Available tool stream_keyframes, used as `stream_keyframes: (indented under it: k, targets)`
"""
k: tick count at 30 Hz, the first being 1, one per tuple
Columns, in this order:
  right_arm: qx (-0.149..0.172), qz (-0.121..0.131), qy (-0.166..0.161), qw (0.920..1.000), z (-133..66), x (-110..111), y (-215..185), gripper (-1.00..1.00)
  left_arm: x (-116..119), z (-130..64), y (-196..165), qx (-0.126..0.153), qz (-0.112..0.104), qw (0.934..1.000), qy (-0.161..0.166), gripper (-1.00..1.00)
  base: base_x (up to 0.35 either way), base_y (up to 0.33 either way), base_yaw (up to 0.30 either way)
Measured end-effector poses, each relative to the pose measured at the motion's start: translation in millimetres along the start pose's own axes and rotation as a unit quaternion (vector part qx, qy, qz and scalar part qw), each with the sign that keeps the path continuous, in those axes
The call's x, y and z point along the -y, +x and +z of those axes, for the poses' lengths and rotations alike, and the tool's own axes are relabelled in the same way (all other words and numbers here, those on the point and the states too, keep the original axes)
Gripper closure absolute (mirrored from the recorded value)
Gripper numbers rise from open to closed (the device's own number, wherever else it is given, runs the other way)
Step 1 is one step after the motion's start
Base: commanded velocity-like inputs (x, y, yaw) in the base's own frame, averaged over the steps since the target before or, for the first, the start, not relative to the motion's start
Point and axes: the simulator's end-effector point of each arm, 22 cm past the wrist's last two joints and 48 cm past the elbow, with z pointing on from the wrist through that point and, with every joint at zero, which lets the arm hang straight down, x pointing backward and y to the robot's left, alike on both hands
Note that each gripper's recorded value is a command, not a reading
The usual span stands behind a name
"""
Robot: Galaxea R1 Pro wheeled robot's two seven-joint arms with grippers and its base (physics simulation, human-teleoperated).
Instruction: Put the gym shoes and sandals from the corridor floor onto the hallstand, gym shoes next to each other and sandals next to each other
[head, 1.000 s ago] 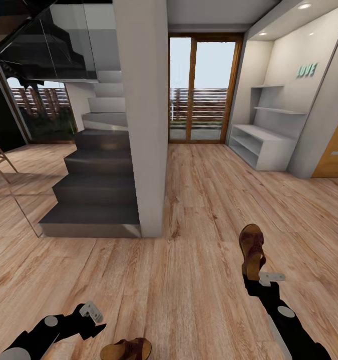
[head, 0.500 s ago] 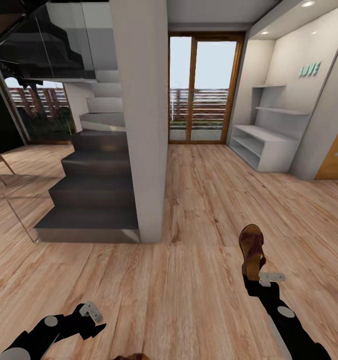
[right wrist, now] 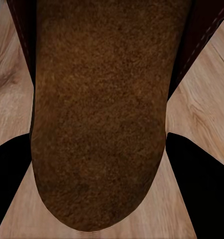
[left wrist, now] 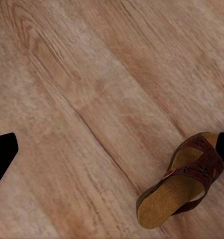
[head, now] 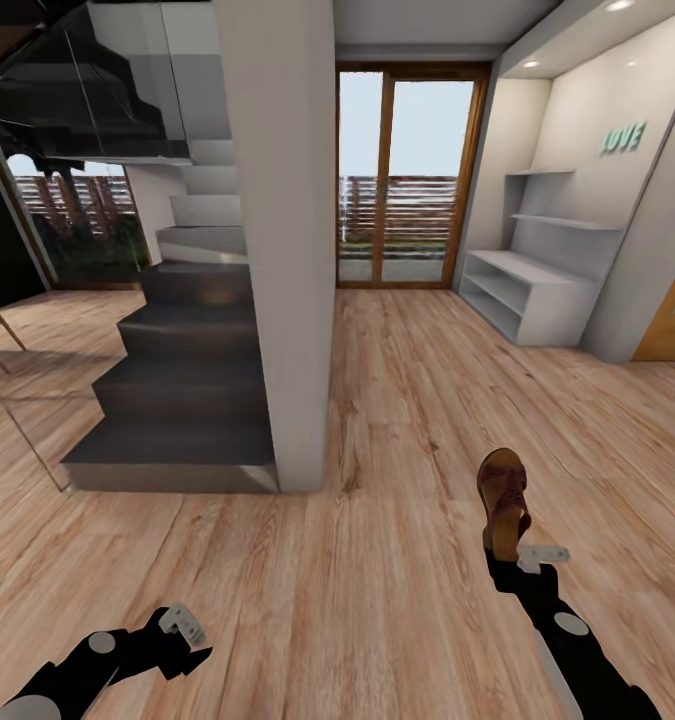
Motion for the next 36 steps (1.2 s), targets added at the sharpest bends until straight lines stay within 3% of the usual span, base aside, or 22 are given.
stream_keyframes:
  k: [26,36]
  targets:
    - [0.004,0.001,0.001,1.0,0.0,1,-4,1.0,-1,0.1,2,-0.003,-0.001,1.0,-0.002,-1.0,0.009,0.0,0.0]
    - [0.0,0.001,0.002,1.0,7.6,0,20,1.0,5,16.9,20,-0.007,-0.001,1.0,0.001,-1.0,0.0,0.0,0.0]
